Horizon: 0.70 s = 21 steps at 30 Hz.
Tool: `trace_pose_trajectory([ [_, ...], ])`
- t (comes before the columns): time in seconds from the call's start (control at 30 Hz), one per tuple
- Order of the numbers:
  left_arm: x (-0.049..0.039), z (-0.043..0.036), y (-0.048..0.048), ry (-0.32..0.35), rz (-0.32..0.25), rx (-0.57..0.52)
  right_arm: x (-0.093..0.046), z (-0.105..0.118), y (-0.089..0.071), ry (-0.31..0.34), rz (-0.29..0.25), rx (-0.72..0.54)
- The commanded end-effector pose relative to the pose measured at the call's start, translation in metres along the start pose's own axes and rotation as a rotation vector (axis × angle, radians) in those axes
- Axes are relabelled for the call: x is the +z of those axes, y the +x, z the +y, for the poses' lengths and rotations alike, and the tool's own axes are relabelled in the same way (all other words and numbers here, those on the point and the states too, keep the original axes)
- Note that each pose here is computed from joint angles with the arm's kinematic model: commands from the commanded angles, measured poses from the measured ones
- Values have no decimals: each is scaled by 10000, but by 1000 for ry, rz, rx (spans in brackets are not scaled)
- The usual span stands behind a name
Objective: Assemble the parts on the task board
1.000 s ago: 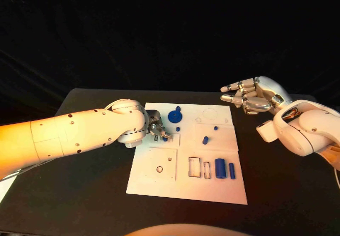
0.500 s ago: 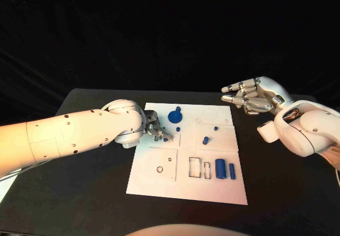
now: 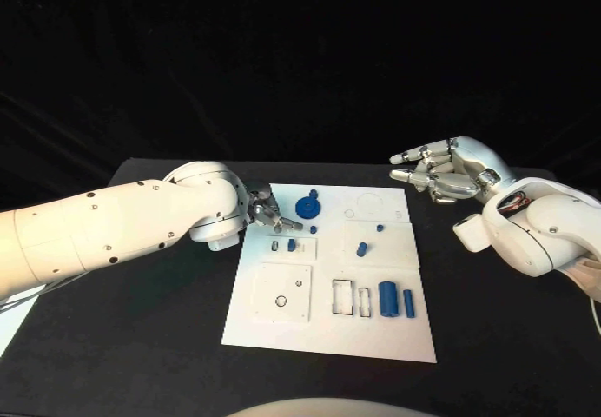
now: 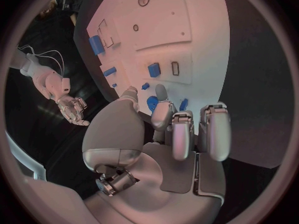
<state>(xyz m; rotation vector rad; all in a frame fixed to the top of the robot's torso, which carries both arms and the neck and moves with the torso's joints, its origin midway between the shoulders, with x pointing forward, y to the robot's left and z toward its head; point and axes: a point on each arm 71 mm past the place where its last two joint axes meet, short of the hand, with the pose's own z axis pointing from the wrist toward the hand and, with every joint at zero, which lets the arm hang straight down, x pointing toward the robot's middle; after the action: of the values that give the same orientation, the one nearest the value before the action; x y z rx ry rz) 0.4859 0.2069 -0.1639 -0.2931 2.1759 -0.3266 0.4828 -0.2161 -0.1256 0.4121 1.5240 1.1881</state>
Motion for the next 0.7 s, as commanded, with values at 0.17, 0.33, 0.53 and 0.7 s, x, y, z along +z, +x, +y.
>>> trace_pose_trajectory([
  [0.17,-30,24,-460,15,43,-47,9,-10,3,0,8,-4],
  [0.33,101,72,-709,-43,0,35,13,-10,7,0,8,-3],
  [0.53,325,71,-785,-104,2,105,21,-7,15,-1,10,-3],
  [0.7,446,81,-784,-140,9,147,23,-5,19,-2,12,-2],
])
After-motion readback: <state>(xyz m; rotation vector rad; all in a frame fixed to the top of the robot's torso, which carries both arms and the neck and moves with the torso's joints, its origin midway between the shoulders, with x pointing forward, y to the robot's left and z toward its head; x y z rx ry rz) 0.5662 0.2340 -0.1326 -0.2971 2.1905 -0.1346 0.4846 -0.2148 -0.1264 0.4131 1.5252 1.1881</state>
